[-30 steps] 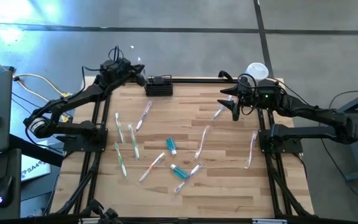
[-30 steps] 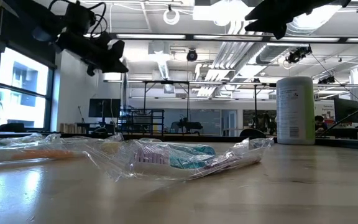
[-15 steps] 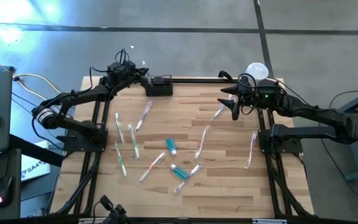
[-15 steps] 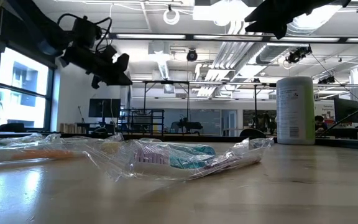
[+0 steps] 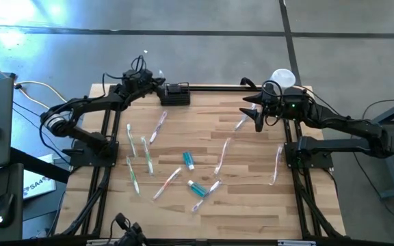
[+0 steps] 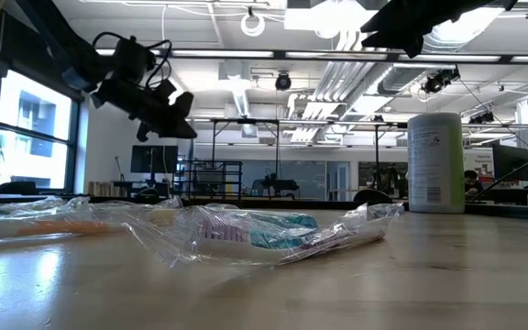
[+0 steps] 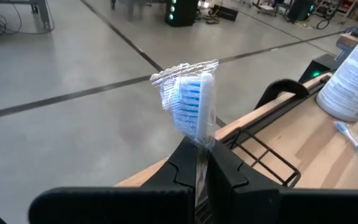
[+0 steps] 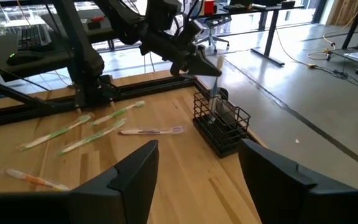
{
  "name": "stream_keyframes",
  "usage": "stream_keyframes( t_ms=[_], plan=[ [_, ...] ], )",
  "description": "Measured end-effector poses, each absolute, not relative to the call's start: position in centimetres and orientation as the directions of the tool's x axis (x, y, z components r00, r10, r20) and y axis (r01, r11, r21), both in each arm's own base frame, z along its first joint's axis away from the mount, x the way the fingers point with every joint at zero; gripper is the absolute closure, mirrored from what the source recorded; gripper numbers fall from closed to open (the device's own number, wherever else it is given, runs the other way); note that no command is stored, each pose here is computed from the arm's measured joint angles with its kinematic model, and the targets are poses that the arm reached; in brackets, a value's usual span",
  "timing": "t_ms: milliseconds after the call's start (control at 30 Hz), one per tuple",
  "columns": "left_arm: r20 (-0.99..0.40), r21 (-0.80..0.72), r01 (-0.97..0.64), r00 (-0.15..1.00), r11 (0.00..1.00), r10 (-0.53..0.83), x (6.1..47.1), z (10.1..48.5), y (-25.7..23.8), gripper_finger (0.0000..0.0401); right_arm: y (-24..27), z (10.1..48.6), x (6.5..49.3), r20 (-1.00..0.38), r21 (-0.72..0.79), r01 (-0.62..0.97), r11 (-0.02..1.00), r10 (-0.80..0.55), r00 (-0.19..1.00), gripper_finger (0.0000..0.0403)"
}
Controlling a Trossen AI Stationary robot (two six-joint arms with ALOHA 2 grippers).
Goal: Pick & Place toothbrushing station
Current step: Put the right blue toothbrush into the black wire organizer
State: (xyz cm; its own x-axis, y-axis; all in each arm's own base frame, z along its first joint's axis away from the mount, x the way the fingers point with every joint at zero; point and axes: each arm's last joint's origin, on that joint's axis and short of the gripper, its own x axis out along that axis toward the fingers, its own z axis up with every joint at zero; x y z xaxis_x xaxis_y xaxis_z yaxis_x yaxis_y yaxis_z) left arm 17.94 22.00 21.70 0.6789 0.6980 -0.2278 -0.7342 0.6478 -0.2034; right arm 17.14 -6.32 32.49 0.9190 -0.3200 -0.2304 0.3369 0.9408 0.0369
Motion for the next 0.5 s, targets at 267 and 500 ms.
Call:
stream_keyframes(
  t_ms=[267, 500],
  plan=[
    [-0.231, -0.204, -0.735, 0.678, 0.647, 0.698, 17.94, 21.65, 22.00, 0.0382, -6.32, 32.49, 17.14, -0.231, 0.037, 0.337, 0.941, -0.320, 0.919, 0.0188],
    [-0.281, -0.191, -0.775, 0.631, 0.602, 0.723, 17.75, 21.17, 22.01, 0.0345, -6.32, 32.48, 17.14, -0.231, 0.037, 0.337, 0.941, -0.320, 0.919, 0.0188]
  ],
)
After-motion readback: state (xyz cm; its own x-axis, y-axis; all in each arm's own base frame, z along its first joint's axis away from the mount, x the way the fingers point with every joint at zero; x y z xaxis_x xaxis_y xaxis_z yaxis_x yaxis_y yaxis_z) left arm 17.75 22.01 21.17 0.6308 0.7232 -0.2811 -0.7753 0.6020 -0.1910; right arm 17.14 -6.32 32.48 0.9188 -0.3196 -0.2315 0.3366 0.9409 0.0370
